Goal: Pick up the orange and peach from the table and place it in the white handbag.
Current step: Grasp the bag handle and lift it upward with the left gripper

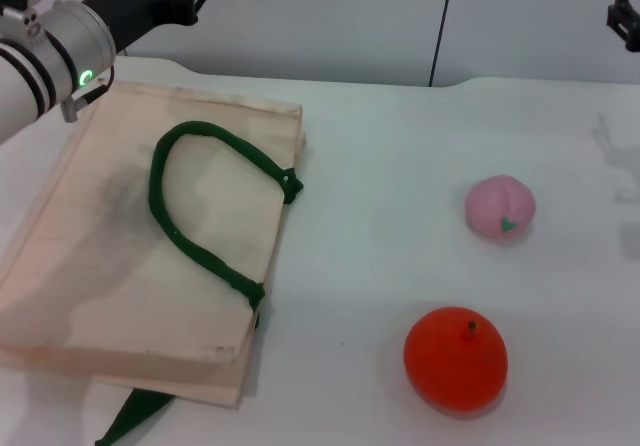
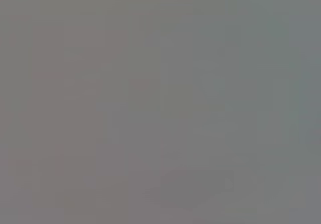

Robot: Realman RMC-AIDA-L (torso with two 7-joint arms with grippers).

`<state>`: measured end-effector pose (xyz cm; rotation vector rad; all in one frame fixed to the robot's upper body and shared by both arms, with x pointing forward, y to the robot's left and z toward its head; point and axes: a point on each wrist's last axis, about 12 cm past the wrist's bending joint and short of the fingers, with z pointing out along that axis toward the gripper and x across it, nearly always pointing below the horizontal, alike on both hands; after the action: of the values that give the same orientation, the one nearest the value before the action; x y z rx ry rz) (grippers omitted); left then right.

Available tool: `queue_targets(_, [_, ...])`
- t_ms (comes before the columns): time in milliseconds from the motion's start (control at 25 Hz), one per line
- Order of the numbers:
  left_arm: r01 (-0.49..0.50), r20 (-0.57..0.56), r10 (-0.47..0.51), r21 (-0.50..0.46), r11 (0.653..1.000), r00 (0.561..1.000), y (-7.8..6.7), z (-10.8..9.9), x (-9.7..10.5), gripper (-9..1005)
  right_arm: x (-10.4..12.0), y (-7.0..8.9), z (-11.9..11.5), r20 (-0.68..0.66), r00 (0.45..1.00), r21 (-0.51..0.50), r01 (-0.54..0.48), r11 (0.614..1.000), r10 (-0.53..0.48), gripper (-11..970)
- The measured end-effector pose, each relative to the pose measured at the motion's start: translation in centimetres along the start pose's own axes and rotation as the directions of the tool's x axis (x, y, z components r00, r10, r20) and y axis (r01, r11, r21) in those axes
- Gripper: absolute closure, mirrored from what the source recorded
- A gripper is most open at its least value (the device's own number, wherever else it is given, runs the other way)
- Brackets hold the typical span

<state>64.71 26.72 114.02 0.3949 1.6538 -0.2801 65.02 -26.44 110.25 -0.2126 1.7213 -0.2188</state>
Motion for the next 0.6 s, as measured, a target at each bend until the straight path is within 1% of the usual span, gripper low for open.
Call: queue_targets(600, [0.009, 0.017, -0.009, 0.007, 1.000, 1.000, 0.04, -0.32, -0.49, 675, 0.24, -0.12, -0.12, -0.005, 1.000, 0.003, -0.001, 1.000, 0.001, 100])
